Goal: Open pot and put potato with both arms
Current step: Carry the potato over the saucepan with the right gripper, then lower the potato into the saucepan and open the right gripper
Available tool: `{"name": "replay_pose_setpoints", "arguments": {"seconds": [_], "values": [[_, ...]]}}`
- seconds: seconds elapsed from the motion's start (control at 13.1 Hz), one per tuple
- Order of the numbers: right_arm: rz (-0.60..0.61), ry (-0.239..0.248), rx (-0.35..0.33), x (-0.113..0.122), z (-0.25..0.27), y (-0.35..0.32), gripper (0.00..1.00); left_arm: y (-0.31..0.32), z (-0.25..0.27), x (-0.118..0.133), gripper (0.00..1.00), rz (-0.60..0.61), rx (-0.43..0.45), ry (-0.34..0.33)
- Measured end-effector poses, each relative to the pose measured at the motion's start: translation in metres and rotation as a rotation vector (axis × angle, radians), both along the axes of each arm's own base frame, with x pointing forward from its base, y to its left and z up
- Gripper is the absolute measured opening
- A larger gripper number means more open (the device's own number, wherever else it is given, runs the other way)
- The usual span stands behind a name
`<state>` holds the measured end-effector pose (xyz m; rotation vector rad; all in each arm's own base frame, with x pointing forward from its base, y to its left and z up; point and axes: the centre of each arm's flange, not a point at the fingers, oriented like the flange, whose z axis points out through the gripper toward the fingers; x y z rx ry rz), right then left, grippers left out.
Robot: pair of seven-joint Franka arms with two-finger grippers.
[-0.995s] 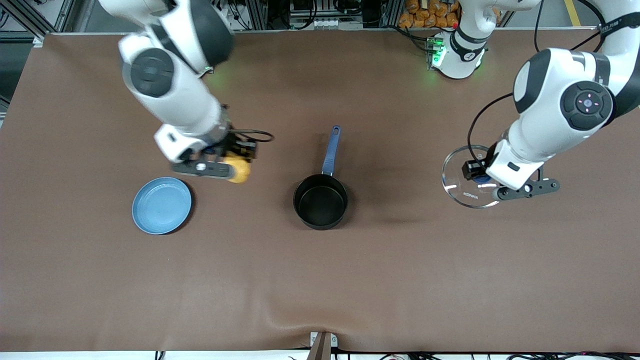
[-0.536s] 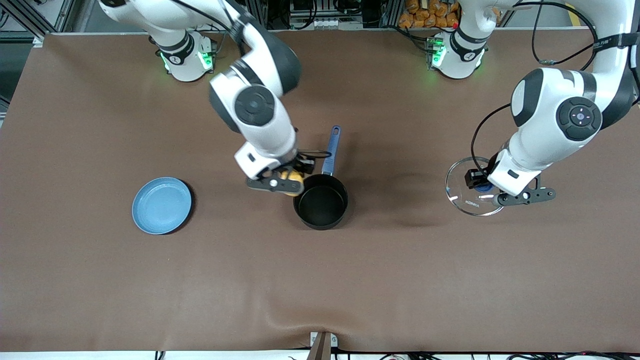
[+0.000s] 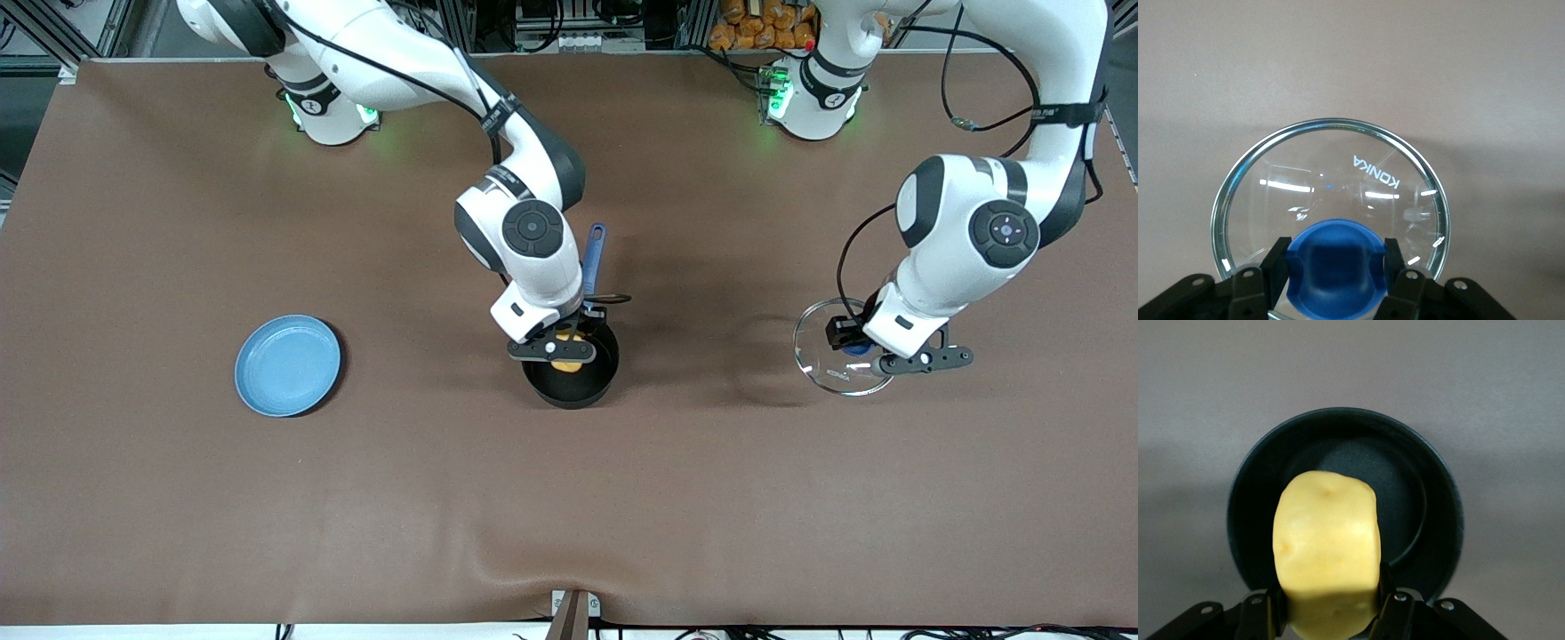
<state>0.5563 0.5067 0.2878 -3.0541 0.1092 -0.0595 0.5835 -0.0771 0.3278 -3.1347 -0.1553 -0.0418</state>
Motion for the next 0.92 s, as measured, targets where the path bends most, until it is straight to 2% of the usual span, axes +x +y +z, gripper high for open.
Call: {"name": "replay_pose_setpoints", "arguments": {"seconds": [0.46,0.69,0.92], "values": [[-0.008,0.013,-0.03,0.004,-0.04,-0.005,0.53,0.016,-0.055,0.0,0.61,0.002,0.0,-0.002],[-0.006,0.001,-0.02,0.004,-0.056,-0.003,0.53,0.021,-0.07,0.0,0.61,0.015,-0.004,0.015],[-0.003,0.0,-0.018,0.002,-0.067,-0.001,0.53,0.025,-0.078,0.0,0.61,0.036,-0.06,0.03]]}}
